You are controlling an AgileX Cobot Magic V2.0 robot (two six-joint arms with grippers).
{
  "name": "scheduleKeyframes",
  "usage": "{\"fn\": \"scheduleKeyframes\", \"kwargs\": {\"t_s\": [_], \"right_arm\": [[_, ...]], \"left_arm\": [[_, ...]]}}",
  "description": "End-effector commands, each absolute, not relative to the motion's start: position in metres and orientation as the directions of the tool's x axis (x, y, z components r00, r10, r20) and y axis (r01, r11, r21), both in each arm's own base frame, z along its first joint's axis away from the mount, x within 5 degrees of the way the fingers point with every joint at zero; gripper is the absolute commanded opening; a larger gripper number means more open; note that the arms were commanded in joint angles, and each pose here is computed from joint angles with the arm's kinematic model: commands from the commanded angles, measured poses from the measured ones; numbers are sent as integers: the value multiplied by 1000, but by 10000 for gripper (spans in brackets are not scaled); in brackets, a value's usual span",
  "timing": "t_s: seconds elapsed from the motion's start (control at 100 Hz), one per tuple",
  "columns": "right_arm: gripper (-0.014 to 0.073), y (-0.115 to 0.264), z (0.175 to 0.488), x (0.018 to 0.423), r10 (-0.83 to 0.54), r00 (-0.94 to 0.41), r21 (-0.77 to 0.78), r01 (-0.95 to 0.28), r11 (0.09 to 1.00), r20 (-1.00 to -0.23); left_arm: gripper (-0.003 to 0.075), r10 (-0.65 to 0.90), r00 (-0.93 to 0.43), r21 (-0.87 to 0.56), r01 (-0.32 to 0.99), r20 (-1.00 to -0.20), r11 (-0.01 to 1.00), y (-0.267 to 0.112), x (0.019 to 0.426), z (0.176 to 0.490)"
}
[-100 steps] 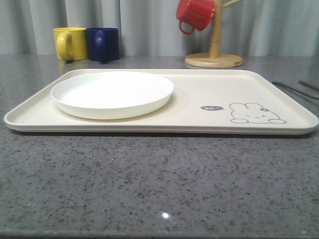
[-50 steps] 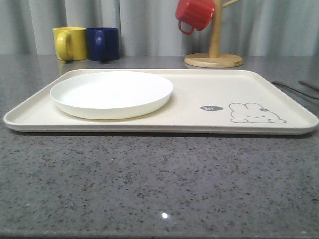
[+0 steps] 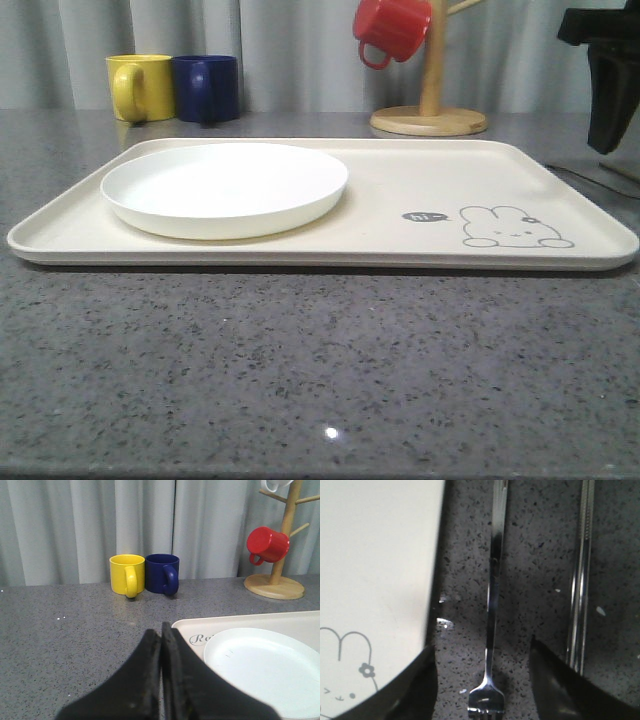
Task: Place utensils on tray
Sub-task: 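Reach the right gripper down and grasp the silver fork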
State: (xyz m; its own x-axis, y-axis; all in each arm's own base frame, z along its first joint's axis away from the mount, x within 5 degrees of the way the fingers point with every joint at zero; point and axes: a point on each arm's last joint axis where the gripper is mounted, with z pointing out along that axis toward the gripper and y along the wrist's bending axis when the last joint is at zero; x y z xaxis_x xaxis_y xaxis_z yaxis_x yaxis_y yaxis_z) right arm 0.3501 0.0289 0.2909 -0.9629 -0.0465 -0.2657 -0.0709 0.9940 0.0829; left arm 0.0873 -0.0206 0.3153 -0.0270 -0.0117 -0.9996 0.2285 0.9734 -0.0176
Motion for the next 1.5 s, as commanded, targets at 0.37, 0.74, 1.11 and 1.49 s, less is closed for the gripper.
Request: {"fn": "scheduleKeyframes", "kwargs": {"t_s": [0.37,0.74,1.11,1.49], "right_arm": [[423,27,286,360,-78,-963,40,-91,995,-259],[301,27,277,363,-77,-972,46,-90,995,-222],[-8,28,277,362,-75,-974,51,-88,995,-216],[-43,33,330,354,21,-943,85,-8,996,-333]], "left_arm": [[-17,-45,63,-31,208,-997,978,-18,87,330],[-17,-45,63,-31,208,-997,978,-18,87,330],[-17,-45,63,-31,208,-997,978,-18,87,330],[-17,-45,63,-31,208,-997,978,-18,87,330]]}}
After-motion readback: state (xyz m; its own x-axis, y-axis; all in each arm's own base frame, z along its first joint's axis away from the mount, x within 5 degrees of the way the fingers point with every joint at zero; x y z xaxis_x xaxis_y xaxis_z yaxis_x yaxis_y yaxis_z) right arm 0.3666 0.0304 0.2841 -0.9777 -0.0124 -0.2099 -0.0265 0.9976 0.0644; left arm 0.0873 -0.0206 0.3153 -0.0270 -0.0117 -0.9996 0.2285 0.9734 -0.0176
